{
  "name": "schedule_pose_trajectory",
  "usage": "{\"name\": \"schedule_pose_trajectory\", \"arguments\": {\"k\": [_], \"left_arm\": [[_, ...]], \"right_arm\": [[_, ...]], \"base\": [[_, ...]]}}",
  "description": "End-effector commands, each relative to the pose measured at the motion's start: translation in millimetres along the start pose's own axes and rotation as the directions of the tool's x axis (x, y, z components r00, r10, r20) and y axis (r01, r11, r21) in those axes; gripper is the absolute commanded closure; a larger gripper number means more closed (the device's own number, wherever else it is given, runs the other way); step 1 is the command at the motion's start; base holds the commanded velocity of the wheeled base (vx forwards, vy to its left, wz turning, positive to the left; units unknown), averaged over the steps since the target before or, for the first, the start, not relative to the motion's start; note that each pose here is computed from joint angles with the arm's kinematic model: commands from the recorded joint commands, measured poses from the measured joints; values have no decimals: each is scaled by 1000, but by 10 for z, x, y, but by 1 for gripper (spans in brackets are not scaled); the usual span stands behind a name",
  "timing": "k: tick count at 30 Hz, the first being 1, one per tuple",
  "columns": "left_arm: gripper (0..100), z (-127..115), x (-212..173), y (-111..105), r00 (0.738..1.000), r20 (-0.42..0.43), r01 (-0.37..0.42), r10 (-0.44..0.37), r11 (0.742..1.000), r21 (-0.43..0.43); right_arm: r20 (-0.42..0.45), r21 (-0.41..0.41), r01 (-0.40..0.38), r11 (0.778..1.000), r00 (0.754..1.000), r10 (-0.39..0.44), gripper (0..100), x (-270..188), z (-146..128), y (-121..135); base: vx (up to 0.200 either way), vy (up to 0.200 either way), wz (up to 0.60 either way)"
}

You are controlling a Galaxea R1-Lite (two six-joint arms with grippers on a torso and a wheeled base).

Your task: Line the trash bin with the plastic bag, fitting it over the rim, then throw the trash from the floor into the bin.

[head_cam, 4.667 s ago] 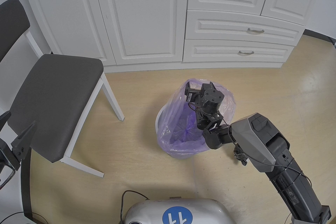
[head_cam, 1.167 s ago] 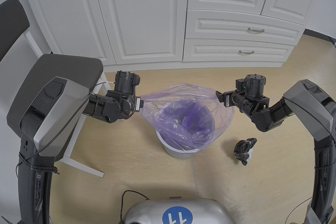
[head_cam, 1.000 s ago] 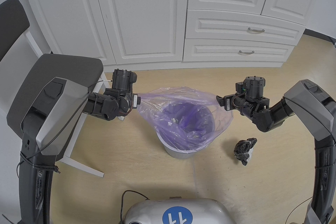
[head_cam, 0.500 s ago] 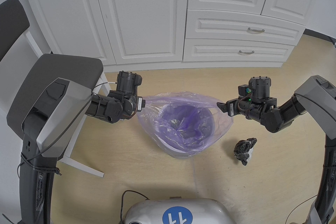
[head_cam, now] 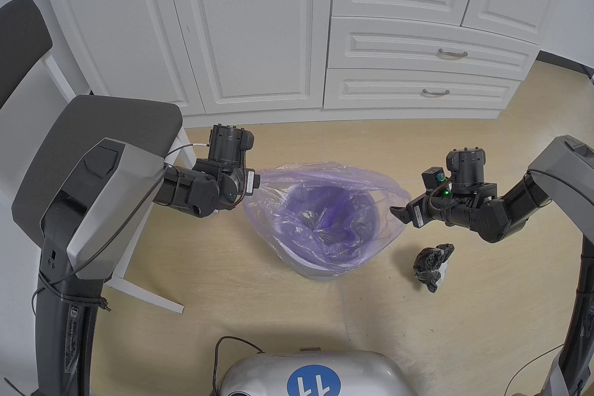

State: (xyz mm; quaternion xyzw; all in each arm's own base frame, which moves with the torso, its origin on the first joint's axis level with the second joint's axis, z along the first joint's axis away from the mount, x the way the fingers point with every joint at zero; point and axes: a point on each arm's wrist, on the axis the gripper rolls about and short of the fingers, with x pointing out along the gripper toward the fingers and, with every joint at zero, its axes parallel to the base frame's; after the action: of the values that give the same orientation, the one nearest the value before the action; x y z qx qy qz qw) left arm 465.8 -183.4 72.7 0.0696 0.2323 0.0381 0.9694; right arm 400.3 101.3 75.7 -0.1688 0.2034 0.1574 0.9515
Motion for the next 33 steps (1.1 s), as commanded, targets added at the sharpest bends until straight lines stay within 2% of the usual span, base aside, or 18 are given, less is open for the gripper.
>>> {"name": "schedule_pose_trajectory", "arguments": {"k": [1,4,8,14,16,23,31,33], "left_arm": [[0,39,29,-5,1000,16,-2,2,1000,-9],[0,31,90,-16,1000,21,-4,5,1000,-15],[0,-12,268,-64,999,34,-8,9,1000,-28],[0,-68,511,-93,998,59,-19,22,999,-49],[0,-170,576,-108,999,41,-23,24,999,-37],[0,-310,706,-42,999,20,-33,34,999,-36],[0,-447,896,87,998,53,-36,40,997,-66],[0,-485,921,97,998,44,-40,42,997,-64]], "right_arm": [[-18,28,25,999,1000,-24,0,185,-88,-101],[9,84,58,995,998,-59,0,295,-29,-136],[46,202,143,969,987,-155,0,517,68,-203],[49,230,158,960,984,-173,0,786,-15,-221],[52,254,156,955,983,-174,0,854,-35,-218],[51,294,153,944,983,-176,0,1095,-166,-179],[80,393,148,908,978,-193,0,1459,-305,-62],[65,392,154,907,979,-194,0,1501,-362,-47]], "base": [[0,0,0],[0,0,0],[0,0,0],[0,0,0],[0,0,0],[0,0,0],[0,0,0],[0,0,0]]}}
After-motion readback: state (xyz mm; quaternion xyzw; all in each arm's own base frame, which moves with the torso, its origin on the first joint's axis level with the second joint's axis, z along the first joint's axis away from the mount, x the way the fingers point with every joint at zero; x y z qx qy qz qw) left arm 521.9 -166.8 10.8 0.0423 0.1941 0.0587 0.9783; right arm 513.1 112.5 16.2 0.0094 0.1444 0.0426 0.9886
